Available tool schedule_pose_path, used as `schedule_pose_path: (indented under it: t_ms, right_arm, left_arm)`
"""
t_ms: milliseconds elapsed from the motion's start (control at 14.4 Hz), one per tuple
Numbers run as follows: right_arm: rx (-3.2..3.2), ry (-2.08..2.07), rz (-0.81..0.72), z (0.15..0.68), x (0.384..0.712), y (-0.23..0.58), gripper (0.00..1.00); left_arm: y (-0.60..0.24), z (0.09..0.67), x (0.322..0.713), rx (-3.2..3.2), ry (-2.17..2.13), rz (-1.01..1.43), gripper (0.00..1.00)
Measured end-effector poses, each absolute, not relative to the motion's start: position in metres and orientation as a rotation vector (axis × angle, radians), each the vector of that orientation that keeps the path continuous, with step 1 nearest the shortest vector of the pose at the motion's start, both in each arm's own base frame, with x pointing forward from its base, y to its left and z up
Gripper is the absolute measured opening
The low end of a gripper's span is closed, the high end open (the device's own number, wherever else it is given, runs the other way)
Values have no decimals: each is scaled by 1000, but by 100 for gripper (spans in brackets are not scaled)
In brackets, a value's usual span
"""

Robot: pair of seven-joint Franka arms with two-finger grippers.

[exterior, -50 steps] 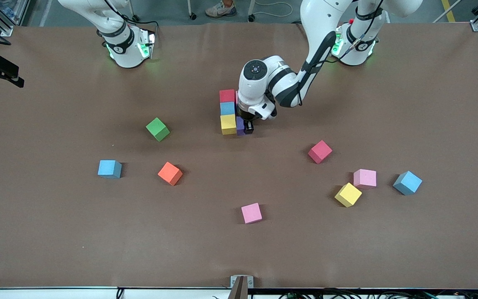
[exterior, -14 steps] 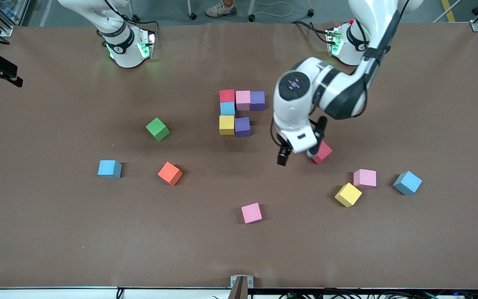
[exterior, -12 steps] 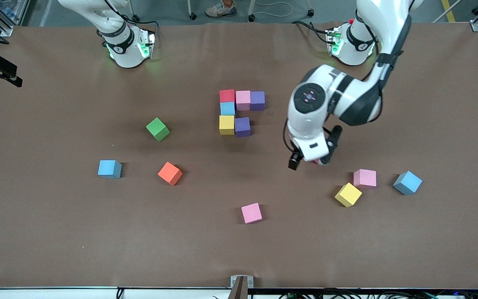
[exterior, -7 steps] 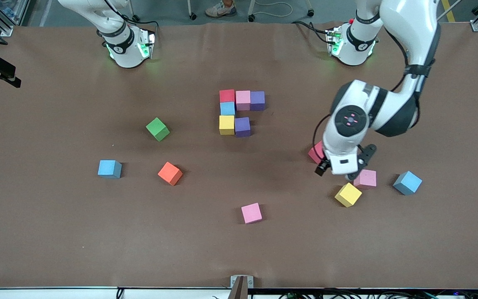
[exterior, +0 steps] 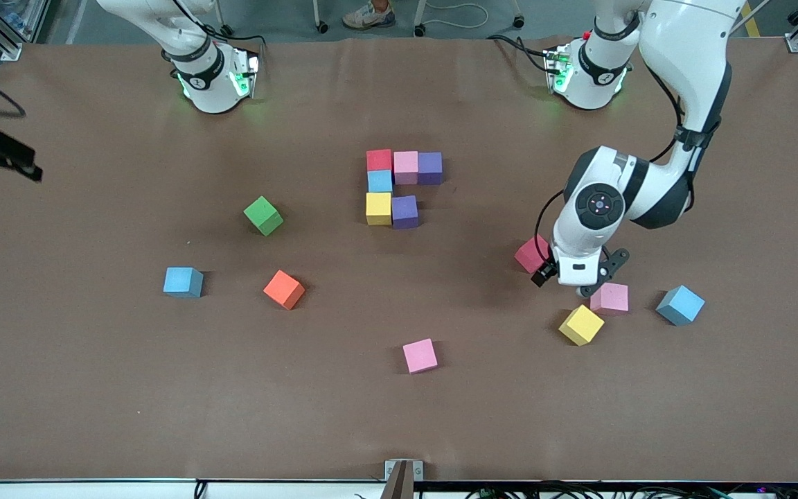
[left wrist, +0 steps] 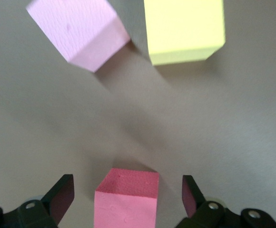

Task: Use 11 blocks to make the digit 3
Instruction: 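Move the left gripper to the pink cube while the right gripper reaches orange, then grasp the pink cube with the left gripper while the right gripper grasps orange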

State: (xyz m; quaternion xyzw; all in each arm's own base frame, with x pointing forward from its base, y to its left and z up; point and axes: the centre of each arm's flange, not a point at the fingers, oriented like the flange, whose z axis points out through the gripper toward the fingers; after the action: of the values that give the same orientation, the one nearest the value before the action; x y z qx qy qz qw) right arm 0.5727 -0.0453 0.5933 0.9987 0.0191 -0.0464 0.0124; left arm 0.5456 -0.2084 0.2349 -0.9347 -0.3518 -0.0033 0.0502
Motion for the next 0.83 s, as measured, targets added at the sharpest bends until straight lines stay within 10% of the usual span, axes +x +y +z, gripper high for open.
schedule_pose_path:
  t_ms: [625, 833]
  right_arm:
    - [3045, -516, -117, 457, 648, 80, 100]
    - [3054, -694, -121, 404, 659, 132, 100]
  left_arm:
    - [-211, 205, 519, -2873, -1039, 20, 99]
    - [-221, 194, 508, -2893, -1082, 55, 78]
